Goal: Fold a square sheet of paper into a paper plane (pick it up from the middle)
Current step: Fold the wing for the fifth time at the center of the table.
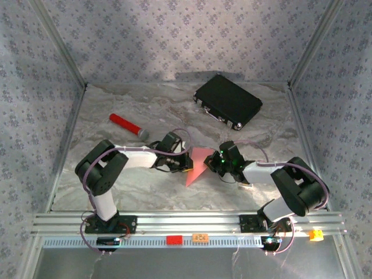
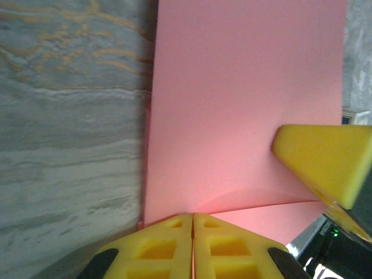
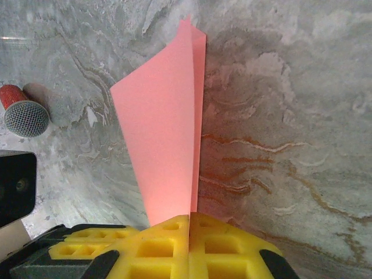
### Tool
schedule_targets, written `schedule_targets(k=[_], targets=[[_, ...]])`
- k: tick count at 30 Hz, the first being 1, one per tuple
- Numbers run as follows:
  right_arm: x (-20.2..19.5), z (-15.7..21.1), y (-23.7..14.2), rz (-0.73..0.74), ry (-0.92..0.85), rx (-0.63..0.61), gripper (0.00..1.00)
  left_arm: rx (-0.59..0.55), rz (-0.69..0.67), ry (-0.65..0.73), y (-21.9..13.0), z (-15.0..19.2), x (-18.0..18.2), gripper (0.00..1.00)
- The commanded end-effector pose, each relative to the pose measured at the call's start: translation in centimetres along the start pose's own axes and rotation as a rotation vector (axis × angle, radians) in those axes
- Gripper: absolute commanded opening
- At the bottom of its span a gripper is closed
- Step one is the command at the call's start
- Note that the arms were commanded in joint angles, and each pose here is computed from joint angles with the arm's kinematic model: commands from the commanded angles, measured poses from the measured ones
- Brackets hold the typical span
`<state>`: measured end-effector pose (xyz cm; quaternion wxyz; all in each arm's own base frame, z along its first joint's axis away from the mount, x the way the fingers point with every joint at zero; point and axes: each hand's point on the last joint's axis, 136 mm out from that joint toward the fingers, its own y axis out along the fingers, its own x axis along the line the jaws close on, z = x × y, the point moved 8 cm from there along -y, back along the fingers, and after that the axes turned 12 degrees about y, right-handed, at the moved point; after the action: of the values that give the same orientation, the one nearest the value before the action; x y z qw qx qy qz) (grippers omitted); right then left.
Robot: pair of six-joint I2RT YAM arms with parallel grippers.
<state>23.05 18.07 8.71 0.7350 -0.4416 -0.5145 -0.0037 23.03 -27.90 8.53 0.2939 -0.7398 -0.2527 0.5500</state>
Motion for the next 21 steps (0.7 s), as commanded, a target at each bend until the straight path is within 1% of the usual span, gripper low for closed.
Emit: schedule_targets(k=[1, 7, 14, 18, 21], targets=[[-1.0, -0.1, 0.1, 0.041, 0.013, -0.007, 0.03, 0.009, -0.048, 0.012, 0.1, 0.1, 0.7, 0.07], [-1.1, -0.2, 0.1, 0.046, 0.009, -0.008, 0.02, 0.001, -0.053, 0.007, -0.1, 0.4, 1.3, 0.07], [-1.2, -0.1, 0.2, 0.055, 0.008, 0.004, 0.03, 0.024, -0.082, -0.004, 0.2, 1.3, 2.3, 0.06], [-0.9, -0.1, 0.3, 0.045, -0.019, 0.028, 0.06, 0.039, -0.104, -0.011, 0.3, 1.9, 3.0, 0.04], [-0.2, -0.1, 0.4, 0.011, -0.05, 0.049, 0.1, 0.043, -0.11, -0.01, 0.4, 1.9, 3.1, 0.04]])
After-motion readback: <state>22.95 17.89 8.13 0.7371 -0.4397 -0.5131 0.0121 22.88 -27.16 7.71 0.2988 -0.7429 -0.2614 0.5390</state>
